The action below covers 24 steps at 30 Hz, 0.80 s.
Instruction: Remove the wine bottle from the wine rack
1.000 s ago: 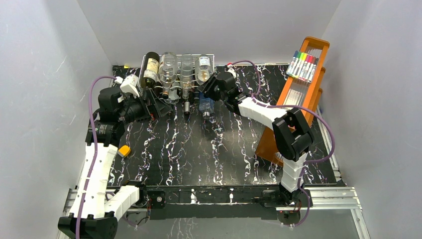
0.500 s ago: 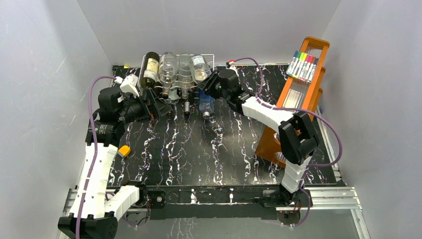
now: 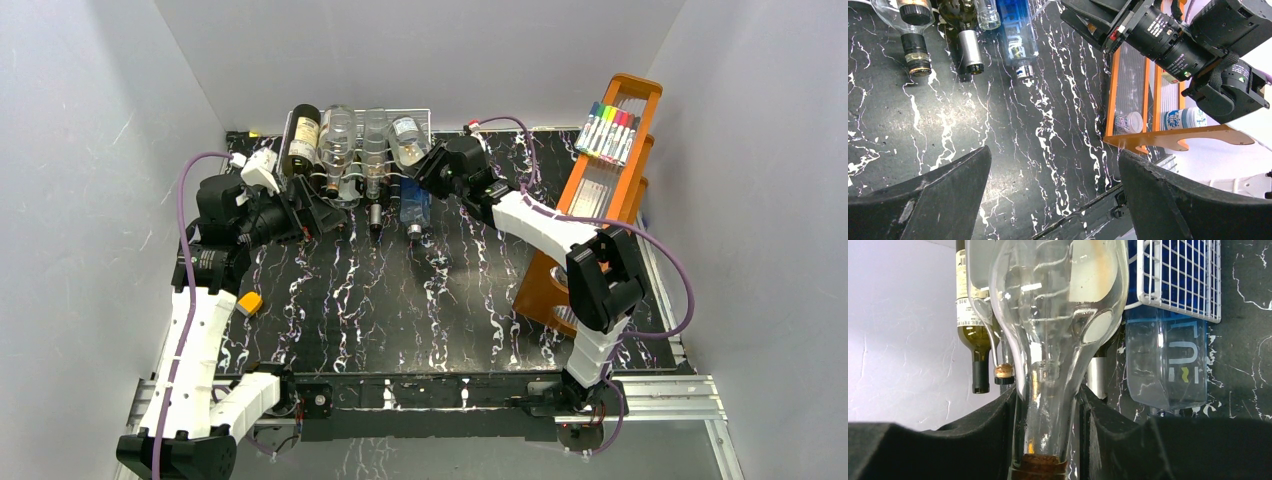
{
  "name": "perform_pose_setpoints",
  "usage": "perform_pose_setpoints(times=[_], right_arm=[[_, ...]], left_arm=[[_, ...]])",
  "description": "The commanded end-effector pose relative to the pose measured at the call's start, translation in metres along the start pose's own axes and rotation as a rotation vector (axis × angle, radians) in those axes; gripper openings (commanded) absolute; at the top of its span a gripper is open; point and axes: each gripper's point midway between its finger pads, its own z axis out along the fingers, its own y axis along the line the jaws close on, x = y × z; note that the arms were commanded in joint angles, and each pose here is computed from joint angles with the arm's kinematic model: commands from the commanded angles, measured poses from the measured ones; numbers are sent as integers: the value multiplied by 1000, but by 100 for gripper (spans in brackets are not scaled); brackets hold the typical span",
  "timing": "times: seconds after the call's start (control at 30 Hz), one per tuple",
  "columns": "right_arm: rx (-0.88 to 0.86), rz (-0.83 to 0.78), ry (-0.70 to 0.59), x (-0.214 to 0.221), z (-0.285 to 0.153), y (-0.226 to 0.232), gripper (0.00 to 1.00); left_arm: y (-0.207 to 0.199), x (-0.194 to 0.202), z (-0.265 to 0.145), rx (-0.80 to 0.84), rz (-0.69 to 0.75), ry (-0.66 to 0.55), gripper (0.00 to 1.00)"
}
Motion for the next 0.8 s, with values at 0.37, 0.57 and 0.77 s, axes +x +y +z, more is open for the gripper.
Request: perform_pose_setpoints(times=[0.37, 0.57, 0.77], right_arm=[[-557, 81, -239, -94, -97, 172, 0], [-589, 110, -254, -103, -112, 179, 0], [-594, 118, -266, -109, -122, 181, 0]], left_arm=[[-5, 1, 6, 51, -15, 20, 98], [-5, 0, 8, 55, -19, 21, 98], [-4, 1, 11, 59, -25, 29, 98]])
